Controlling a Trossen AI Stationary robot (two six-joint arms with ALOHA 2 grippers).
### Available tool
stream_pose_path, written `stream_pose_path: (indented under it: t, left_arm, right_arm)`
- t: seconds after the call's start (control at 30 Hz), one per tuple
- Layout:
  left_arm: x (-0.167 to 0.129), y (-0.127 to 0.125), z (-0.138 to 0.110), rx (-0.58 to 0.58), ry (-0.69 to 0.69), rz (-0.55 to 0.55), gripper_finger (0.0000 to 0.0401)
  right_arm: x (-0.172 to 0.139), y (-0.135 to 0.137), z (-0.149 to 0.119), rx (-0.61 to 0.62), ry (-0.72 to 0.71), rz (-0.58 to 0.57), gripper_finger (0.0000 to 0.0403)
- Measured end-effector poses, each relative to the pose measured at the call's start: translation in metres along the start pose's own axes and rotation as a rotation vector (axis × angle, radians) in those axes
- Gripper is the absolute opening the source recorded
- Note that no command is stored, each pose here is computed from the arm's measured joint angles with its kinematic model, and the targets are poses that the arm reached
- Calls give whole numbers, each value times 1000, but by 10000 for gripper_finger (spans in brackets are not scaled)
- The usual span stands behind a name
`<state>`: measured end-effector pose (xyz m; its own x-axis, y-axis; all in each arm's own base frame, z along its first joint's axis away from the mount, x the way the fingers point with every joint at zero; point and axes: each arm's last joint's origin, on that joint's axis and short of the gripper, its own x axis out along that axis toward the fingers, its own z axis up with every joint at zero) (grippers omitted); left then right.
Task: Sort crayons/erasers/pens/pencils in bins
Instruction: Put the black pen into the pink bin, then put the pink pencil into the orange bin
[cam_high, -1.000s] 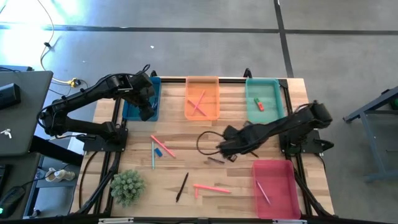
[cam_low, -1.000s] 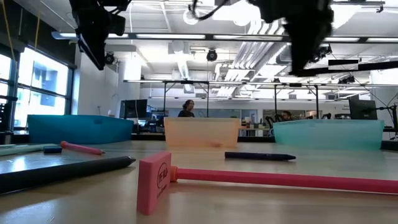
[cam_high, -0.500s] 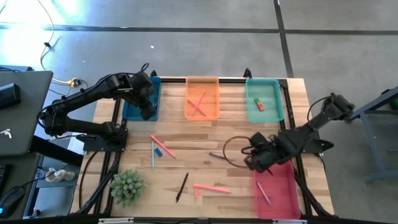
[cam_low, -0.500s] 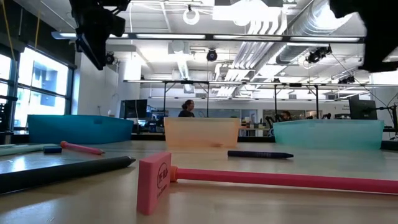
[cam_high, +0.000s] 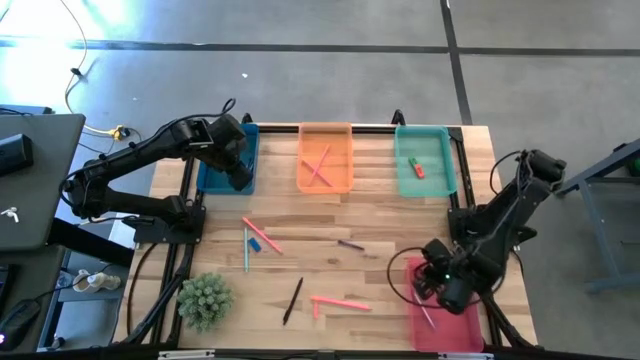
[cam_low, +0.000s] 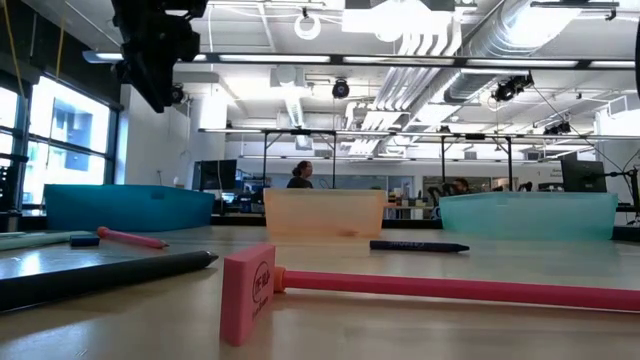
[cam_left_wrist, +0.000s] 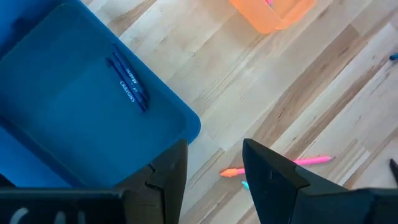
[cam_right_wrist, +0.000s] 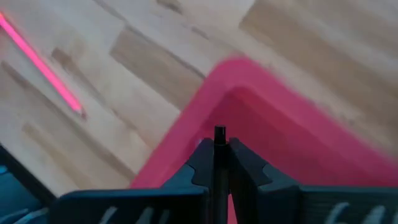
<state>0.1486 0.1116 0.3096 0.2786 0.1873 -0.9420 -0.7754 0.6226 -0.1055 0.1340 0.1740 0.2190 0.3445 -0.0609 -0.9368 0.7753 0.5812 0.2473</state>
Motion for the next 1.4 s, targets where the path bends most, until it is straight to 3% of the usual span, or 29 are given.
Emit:
stream_pose_path:
  t: [0.37,0.77,1.0,1.23,1.4]
  left_arm:
    - [0,-14,-5,-24,10,-24,145]
    - [-1,-46,-19,25,39,-81,145]
    - [-2,-64,-30,151,59,-116,145]
    - [-1,-80,-41,402,101,-192,145]
    - [10,-93,-43,590,143,-190,145]
  right_arm:
    - [23,1,-36,45,42,-45,11]
    - [48,5,-48,109,45,-142,11]
    - [48,5,-48,121,46,-137,44]
    - [45,8,-49,132,56,-118,104]
    - [32,14,-46,122,29,-141,113]
